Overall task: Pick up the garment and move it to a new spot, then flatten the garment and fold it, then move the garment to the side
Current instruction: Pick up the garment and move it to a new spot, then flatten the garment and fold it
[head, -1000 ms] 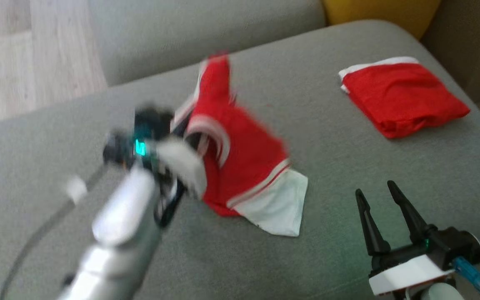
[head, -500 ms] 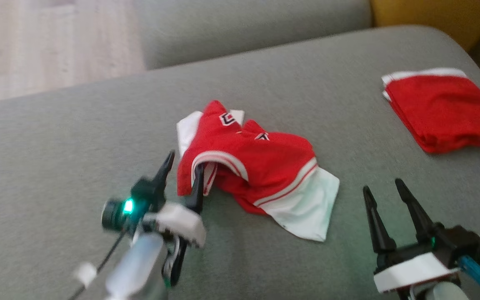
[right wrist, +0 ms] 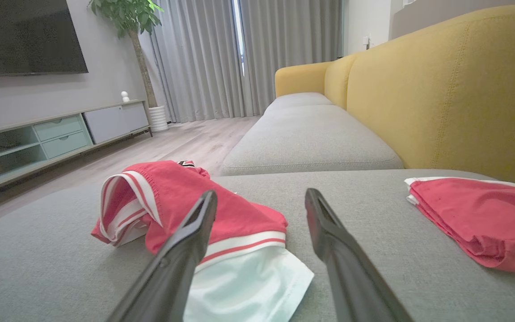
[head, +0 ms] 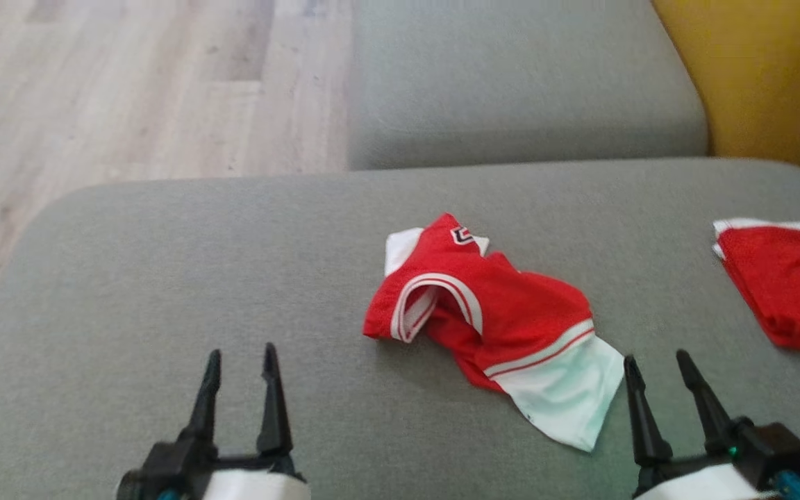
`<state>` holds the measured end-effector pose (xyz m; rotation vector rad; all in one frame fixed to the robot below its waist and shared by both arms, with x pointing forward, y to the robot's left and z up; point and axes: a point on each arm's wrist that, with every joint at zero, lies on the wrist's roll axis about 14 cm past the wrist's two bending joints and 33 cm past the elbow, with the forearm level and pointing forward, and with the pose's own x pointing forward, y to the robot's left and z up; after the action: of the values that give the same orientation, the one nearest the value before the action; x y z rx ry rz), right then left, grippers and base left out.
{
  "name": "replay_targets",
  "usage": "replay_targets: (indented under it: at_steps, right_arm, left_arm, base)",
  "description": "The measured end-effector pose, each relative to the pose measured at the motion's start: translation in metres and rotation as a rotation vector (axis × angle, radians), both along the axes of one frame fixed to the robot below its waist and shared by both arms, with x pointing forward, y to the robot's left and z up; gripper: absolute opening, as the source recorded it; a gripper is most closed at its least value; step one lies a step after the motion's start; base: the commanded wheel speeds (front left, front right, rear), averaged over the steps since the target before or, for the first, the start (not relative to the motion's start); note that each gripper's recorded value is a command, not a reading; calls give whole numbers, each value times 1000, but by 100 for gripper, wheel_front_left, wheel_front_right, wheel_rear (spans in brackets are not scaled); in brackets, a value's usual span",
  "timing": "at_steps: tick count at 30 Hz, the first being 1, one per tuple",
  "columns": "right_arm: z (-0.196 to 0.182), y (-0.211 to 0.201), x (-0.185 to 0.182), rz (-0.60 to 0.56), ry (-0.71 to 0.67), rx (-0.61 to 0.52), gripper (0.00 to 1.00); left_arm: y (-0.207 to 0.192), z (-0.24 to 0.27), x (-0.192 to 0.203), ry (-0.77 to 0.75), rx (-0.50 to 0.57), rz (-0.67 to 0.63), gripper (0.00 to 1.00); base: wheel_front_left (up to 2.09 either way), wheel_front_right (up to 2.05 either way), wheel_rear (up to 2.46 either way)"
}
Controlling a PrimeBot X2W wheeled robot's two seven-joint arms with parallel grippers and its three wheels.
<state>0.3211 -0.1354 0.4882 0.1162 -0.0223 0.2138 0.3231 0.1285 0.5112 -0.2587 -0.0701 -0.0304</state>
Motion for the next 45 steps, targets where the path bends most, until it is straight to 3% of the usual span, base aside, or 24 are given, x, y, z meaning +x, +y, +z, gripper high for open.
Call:
replay_targets:
  at_steps: [4,10,45]
  right_arm:
    - [3,7,-7,20,-11,2,100]
    - [0,11,-21,28,-8,-4,100]
    - [-8,19,-24,47,26,22,100]
  left_arm:
    - [19,9,-27,-45,16,66,100]
    - [25,-5,-58,-21,134,84,100]
    - [20,-20,-57,19,216,40,100]
  base:
    - [0,0,0]
    - [0,0,0]
    - [0,0,0]
